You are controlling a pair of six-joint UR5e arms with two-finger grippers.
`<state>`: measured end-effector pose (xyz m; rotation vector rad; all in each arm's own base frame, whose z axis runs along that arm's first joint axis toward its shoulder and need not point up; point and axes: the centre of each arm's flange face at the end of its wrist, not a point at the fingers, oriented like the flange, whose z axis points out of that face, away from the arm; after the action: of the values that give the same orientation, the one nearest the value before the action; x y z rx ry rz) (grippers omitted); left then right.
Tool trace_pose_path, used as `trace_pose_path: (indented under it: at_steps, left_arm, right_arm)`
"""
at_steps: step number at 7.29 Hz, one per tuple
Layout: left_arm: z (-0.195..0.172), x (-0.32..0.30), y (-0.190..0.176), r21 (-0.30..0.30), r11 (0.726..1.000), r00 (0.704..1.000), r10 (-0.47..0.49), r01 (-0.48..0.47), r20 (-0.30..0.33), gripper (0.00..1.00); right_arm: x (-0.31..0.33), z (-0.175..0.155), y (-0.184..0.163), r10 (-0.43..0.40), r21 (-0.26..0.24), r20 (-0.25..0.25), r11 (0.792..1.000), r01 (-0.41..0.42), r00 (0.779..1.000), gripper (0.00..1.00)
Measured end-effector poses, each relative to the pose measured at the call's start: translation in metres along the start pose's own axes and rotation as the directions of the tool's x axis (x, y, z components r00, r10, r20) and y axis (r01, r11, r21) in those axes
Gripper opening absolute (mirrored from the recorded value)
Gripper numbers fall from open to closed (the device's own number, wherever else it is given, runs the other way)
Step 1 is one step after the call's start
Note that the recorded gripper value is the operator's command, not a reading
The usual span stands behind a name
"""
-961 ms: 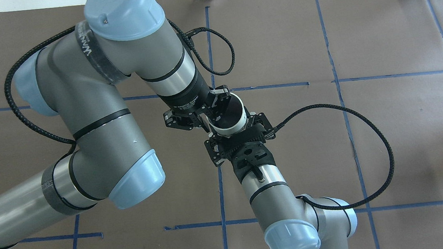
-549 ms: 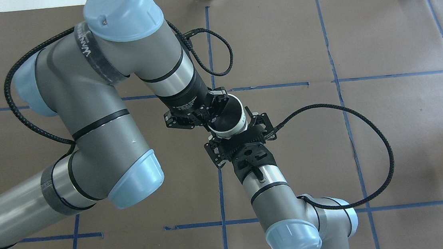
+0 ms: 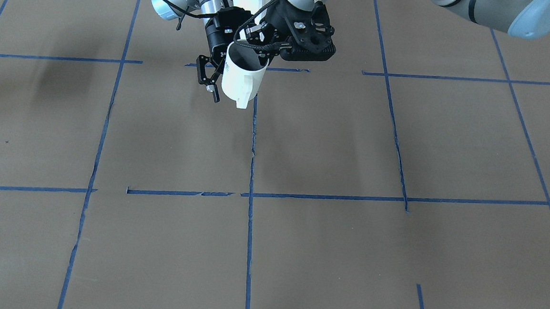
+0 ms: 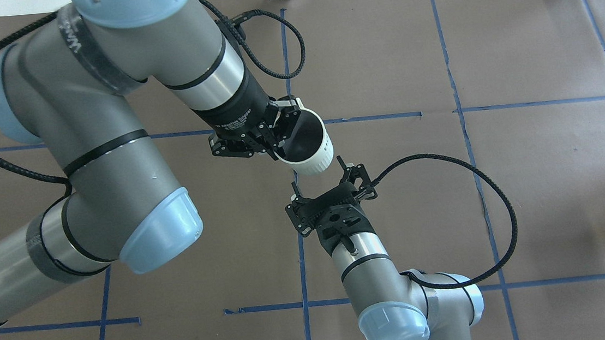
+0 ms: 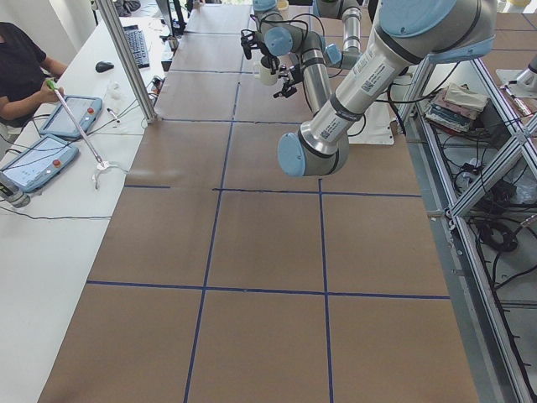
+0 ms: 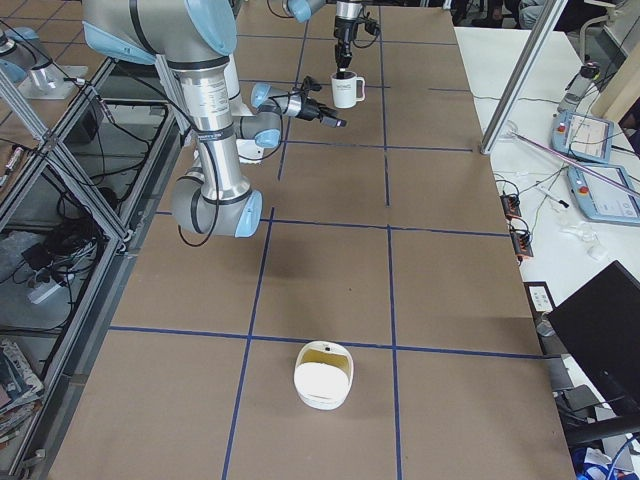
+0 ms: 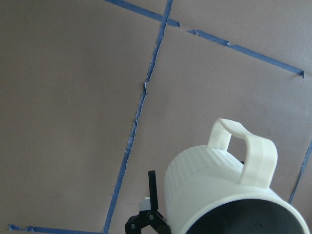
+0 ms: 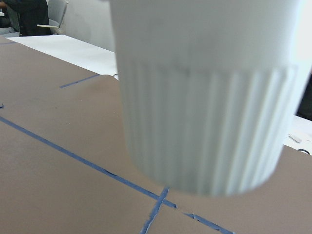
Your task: Left arm hands cup to right arm to dump lemon
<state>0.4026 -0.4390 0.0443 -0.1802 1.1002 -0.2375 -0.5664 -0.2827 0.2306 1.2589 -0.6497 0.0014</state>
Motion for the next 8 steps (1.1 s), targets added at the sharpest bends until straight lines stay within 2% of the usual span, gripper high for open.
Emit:
trace_pose_path:
  at_steps: [1, 3, 5, 7, 8]
  left_arm:
    - [-0.016, -0.018, -0.008, 0.024, 1.000, 1.000, -0.002, 0.002, -0.012, 0.00]
    - [-0.029, -0.083, -0.017, 0.051, 0.997, 0.999, 0.048, -0.049, 0.009, 0.00]
    - [-0.028, -0.173, -0.027, 0.051, 0.983, 0.981, 0.170, -0.175, 0.093, 0.00]
    - [-0.033, -0.279, -0.048, 0.026, 0.958, 0.939, 0.273, -0.284, 0.207, 0.00]
    - [-0.033, -0.325, -0.056, 0.010, 0.949, 0.921, 0.302, -0.314, 0.245, 0.00]
  right_arm:
    - [0.001, 0.000, -0.003, 0.007, -0.008, 0.014, 1.000, -0.007, 1.000, 1.00]
    - [0.031, -0.004, -0.016, 0.038, -0.041, 0.064, 0.999, -0.036, 0.997, 1.00]
    - [0.103, -0.009, -0.024, 0.058, -0.104, 0.106, 0.994, -0.047, 0.993, 1.00]
    - [0.204, -0.010, -0.042, 0.102, -0.245, 0.182, 0.968, -0.055, 0.978, 1.00]
    - [0.260, -0.009, -0.053, 0.140, -0.330, 0.209, 0.942, -0.065, 0.968, 1.00]
